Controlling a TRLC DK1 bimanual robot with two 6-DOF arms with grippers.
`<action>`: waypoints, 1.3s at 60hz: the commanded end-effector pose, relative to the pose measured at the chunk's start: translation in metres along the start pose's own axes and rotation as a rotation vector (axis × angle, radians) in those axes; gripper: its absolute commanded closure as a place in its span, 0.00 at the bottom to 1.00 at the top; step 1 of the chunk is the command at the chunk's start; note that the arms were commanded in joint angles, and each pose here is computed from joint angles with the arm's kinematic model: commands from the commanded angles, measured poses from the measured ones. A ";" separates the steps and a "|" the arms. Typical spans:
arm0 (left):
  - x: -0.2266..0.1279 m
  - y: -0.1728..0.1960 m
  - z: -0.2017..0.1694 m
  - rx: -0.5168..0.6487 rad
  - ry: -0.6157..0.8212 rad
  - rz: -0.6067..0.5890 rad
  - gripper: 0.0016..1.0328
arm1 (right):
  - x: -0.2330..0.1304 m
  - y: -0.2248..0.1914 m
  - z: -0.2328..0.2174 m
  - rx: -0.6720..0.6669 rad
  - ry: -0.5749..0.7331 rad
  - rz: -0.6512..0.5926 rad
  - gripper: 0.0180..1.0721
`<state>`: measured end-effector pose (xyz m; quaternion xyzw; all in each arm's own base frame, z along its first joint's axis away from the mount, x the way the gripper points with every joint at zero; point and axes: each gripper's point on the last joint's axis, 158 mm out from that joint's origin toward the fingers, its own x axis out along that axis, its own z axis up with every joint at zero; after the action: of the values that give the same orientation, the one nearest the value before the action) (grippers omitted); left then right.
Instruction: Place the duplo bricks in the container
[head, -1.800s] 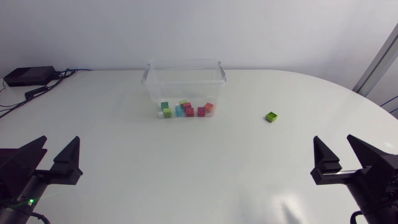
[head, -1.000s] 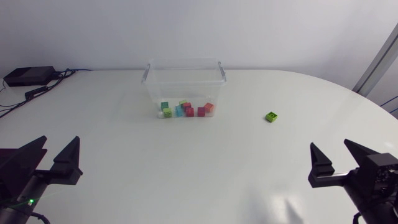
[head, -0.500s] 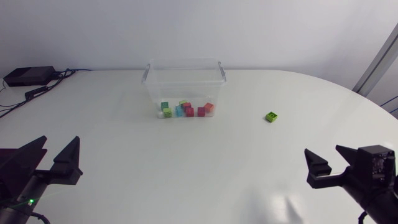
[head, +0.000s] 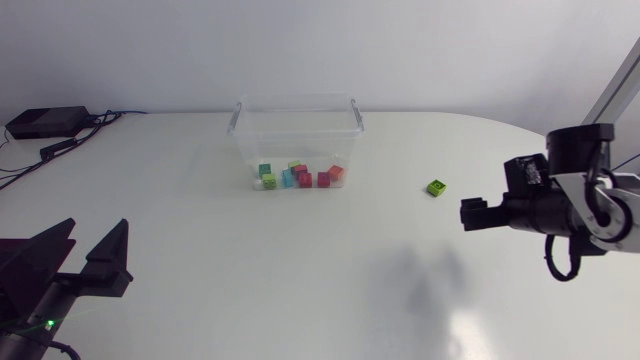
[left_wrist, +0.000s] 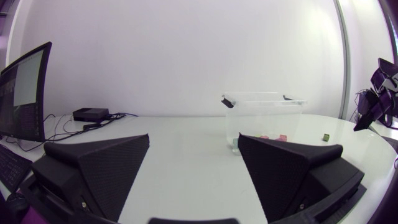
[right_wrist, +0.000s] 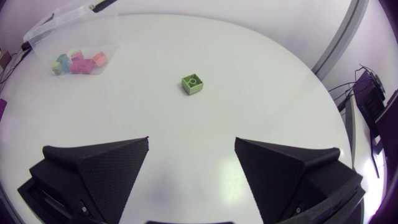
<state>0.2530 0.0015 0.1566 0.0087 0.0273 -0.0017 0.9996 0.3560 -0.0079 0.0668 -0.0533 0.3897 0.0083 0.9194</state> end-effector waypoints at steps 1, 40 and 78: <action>0.001 0.001 -0.003 -0.018 -0.009 0.001 0.03 | 0.019 -0.001 0.007 -0.025 0.021 -0.001 0.05; 0.001 0.001 -0.003 -0.018 -0.009 0.001 0.03 | 0.118 -0.008 0.042 -0.147 0.111 0.088 0.05; 0.001 0.001 -0.003 -0.018 -0.009 0.001 0.03 | 0.178 0.003 0.049 -0.202 0.213 0.238 0.10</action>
<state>0.2530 0.0015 0.1566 0.0087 0.0273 -0.0017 0.9996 0.5153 -0.0105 -0.0142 -0.0913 0.4741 0.1344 0.8653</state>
